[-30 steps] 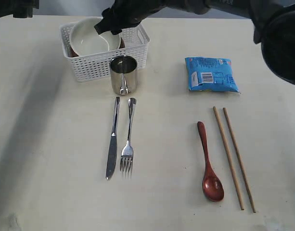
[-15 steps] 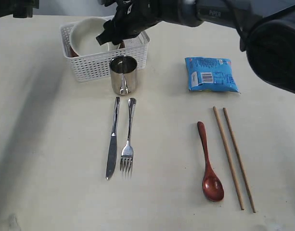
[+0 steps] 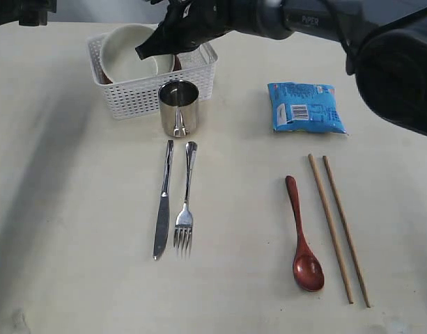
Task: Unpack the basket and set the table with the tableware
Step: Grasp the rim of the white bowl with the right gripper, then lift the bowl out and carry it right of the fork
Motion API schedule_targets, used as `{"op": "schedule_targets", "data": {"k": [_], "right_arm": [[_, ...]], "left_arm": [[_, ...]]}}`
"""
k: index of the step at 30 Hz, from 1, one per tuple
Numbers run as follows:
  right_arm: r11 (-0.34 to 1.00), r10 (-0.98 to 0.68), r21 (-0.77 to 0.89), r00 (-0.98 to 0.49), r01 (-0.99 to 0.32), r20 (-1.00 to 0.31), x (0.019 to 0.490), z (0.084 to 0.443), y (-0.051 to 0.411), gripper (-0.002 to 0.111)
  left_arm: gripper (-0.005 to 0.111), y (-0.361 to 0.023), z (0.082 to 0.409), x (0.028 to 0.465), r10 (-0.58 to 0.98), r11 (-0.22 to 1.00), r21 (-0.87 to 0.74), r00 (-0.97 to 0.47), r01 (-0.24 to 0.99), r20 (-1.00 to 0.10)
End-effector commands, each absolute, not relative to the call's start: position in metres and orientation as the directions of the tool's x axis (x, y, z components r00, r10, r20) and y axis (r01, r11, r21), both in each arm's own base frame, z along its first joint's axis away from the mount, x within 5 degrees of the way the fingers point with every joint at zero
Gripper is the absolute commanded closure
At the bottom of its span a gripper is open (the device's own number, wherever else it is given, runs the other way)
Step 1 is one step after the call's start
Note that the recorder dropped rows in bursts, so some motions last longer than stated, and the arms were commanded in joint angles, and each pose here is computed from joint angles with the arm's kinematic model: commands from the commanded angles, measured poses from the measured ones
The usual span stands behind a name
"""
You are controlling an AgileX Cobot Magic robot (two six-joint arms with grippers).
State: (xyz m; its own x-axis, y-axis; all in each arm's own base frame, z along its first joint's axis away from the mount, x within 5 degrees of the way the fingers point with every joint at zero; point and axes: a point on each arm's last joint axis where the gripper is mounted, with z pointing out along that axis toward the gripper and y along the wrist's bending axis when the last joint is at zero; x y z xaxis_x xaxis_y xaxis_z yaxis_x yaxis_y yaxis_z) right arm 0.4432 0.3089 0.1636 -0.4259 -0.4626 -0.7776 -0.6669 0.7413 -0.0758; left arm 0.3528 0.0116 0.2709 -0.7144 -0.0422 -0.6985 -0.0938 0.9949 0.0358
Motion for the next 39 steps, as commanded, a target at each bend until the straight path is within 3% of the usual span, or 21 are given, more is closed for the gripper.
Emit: {"op": "schedule_targets", "data": {"k": [1,14,27,34,39], "right_arm": [[0.739,-0.450,-0.097,-0.381,-0.667,-0.808,0.441,0.196,0.306,0.109],[0.746,-0.419,-0.109,-0.336,-0.657,-0.844,0.428,0.274,0.283,0.109],[0.831,-0.309,0.041,-0.521,-0.554,-0.795,0.417,0.349,0.192,0.109],[0.834,-0.268,0.145,-0.621,-0.532,-0.737,0.390,0.354,0.164,0.109],[0.827,-0.268,0.191,-0.670,-0.528,-0.692,0.342,0.340,0.149,0.109]], "left_arm": [[0.036,0.012,0.273,0.351,-0.048,0.995,0.030,-0.710,-0.097,-0.703],[0.036,0.012,0.273,0.351,-0.048,0.995,0.030,-0.710,-0.097,-0.703],[0.036,0.012,0.273,0.351,-0.048,0.995,0.030,-0.710,-0.097,-0.703],[0.036,0.012,0.273,0.351,-0.048,0.995,0.030,-0.710,-0.097,-0.703],[0.036,0.012,0.272,0.351,-0.048,0.995,0.030,-0.711,-0.097,-0.701]]}}
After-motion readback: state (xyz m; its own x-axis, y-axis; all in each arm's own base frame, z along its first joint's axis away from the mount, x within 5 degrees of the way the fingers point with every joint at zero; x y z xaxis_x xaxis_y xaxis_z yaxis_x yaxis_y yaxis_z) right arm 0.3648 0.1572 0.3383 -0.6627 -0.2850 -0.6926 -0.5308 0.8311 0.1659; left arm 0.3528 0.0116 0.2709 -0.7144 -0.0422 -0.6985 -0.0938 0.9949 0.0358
